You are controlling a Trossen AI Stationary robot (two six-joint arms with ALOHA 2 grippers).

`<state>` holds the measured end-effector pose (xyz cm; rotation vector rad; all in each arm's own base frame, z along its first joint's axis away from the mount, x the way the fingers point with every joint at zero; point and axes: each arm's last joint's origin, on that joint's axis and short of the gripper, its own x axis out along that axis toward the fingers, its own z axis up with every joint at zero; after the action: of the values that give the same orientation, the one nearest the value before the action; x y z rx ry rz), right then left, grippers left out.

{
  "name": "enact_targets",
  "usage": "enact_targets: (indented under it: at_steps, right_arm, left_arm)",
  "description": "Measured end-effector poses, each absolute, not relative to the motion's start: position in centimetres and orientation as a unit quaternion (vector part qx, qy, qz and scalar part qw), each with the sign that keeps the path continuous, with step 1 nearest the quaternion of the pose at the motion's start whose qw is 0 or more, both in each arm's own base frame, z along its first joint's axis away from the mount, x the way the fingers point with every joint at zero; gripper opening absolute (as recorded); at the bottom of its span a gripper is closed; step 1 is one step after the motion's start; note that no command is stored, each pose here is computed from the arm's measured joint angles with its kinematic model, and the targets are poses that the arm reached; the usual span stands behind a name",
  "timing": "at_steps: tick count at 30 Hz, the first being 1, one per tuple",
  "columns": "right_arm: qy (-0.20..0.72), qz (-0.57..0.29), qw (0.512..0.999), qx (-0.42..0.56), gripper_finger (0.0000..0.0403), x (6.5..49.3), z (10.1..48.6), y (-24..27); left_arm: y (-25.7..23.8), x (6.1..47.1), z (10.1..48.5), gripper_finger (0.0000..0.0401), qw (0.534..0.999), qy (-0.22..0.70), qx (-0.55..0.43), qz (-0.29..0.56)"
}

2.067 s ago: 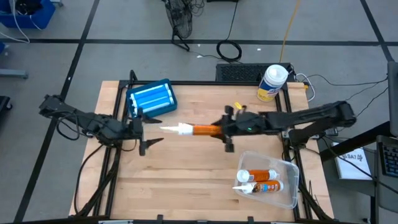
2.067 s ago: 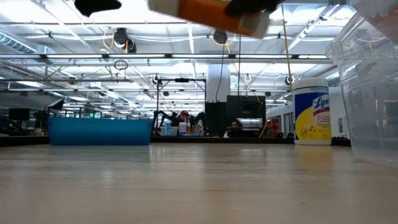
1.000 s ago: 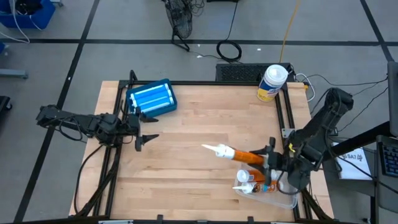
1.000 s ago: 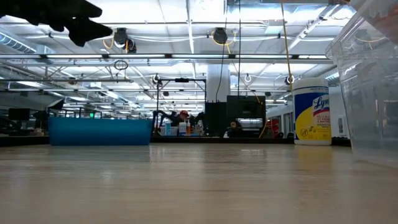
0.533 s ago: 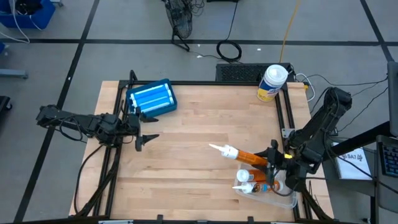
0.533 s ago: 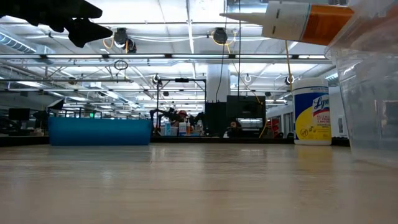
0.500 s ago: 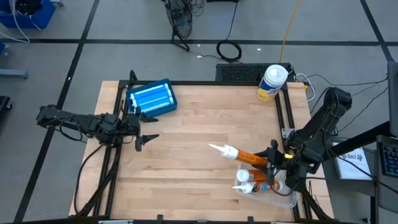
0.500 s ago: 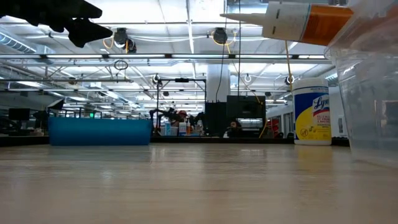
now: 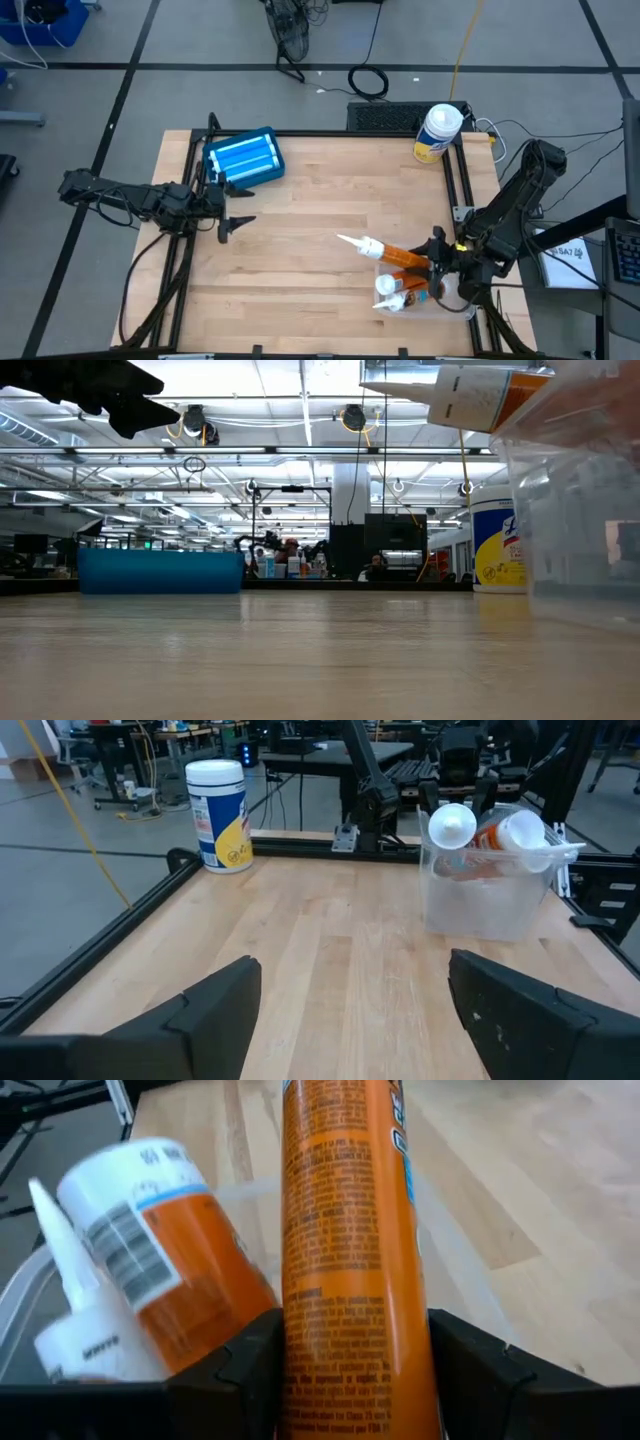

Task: Pick & place silicon tubes, Sealant and Lysol wipes
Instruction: Put the orange sealant into the transparent bin

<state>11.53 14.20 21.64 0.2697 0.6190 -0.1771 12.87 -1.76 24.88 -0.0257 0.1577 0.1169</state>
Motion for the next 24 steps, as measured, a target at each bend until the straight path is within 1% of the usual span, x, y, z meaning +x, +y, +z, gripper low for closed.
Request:
enact_targets:
  at_steps: [1,2,3,7,9,11,13,17,21,24]
  right_arm:
    - [0.307,-0.085,0.939,0.133,0.0191,11.5,21.6,14.2]
    - [0.309,-0.083,0.938,0.133,0.0199,11.5,21.6,14.2]
    - [0.311,-0.082,0.937,0.133,0.022,11.5,21.6,14.2]
    - [0.314,-0.077,0.937,0.135,0.0322,11.5,21.6,14.3]
    - [0.316,-0.076,0.936,0.134,0.0359,11.5,21.6,14.3]
    - [0.316,-0.076,0.937,0.132,0.0383,11.5,21.6,14.3]
    - [0.315,-0.075,0.938,0.127,0.0393,11.5,21.6,14.3]
    - [0.304,-0.05,0.945,0.106,0.039,11.7,21.8,14.6]
    - [0.296,0.02,0.95,0.097,0.0392,11.8,22.8,15.0]
    - [0.27,0.074,0.953,0.112,0.0392,11.6,24.4,14.9]
  left_arm:
    - [-1.8,12.9,24.9,0.0321,0.995,0.079,-0.013,0.058]
    - [-1.8,12.9,24.9,0.0322,0.995,0.079,-0.013,0.058]
    - [-1.8,12.9,24.9,0.0323,0.995,0.079,-0.013,0.058]
    - [-1.8,12.9,24.9,0.0321,0.995,0.079,-0.012,0.059]
    - [-1.8,12.9,24.8,0.0318,0.995,0.081,-0.012,0.059]
    - [-1.8,12.9,24.8,0.0315,0.995,0.082,-0.012,0.059]
    - [-1.8,12.9,24.8,0.0312,0.995,0.082,-0.011,0.059]
    - [-1.8,12.9,24.8,0.031,0.995,0.082,-0.011,0.059]
    - [-1.8,12.9,24.8,0.031,0.995,0.082,-0.01,0.058]
    - [-1.8,12.9,24.8,0.031,0.995,0.082,-0.011,0.058]
